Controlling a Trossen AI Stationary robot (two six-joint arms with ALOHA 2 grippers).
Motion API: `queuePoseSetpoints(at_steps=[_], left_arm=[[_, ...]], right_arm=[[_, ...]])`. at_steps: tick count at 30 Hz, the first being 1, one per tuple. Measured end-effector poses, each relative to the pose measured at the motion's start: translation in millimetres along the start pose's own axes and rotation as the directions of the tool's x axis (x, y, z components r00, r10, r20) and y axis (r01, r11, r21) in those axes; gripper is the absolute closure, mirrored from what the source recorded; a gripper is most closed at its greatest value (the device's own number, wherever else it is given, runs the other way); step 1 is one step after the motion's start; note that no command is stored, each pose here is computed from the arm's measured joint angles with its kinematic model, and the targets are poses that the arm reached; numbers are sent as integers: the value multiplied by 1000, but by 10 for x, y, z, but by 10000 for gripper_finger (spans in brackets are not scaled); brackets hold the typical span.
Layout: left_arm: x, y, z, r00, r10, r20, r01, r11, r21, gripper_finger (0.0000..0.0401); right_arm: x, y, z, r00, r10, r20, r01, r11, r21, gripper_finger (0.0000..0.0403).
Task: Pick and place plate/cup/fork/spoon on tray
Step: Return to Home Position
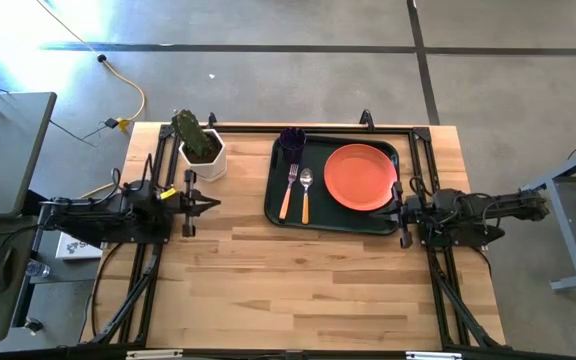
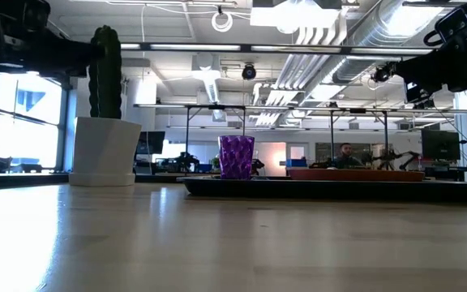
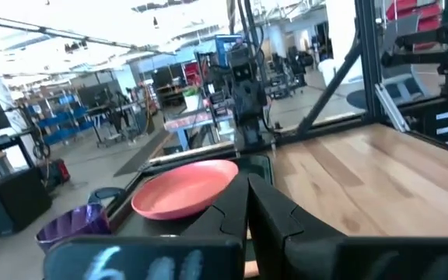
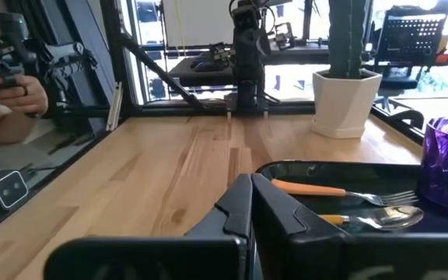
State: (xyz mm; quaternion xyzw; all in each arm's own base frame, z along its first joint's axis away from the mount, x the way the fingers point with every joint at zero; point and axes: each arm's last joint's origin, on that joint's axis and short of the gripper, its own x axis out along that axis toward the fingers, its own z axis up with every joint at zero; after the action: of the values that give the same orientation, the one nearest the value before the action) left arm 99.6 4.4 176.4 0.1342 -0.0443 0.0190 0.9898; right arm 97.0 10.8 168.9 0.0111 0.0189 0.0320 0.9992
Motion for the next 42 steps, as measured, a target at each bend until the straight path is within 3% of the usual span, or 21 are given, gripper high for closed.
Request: queuePoseSetpoints(at_steps=[8, 12, 17, 20, 42], left_arm=[[0, 8, 29, 1000, 9, 30, -9, 1000, 20, 401], [0, 16, 17, 999, 41, 11, -39, 994, -100, 401], [-1, 2, -44, 998, 31, -53, -45, 957, -287, 401], [-2, -5, -68, 997, 24, -78, -49, 940, -338, 401], [-2, -4, -66, 997, 26, -76, -51, 935, -350, 400]], right_arm=[[0, 2, -1, 1000, 6, -1, -6, 1000, 0, 402], [0, 2, -2, 1000, 6, -2, -6, 1000, 0, 402], [0, 2, -2, 1000, 6, -2, -6, 1000, 0, 402], [0, 2, -2, 1000, 6, -2, -6, 1000, 0, 402], [0, 2, -2, 1000, 6, -2, -6, 1000, 0, 402]])
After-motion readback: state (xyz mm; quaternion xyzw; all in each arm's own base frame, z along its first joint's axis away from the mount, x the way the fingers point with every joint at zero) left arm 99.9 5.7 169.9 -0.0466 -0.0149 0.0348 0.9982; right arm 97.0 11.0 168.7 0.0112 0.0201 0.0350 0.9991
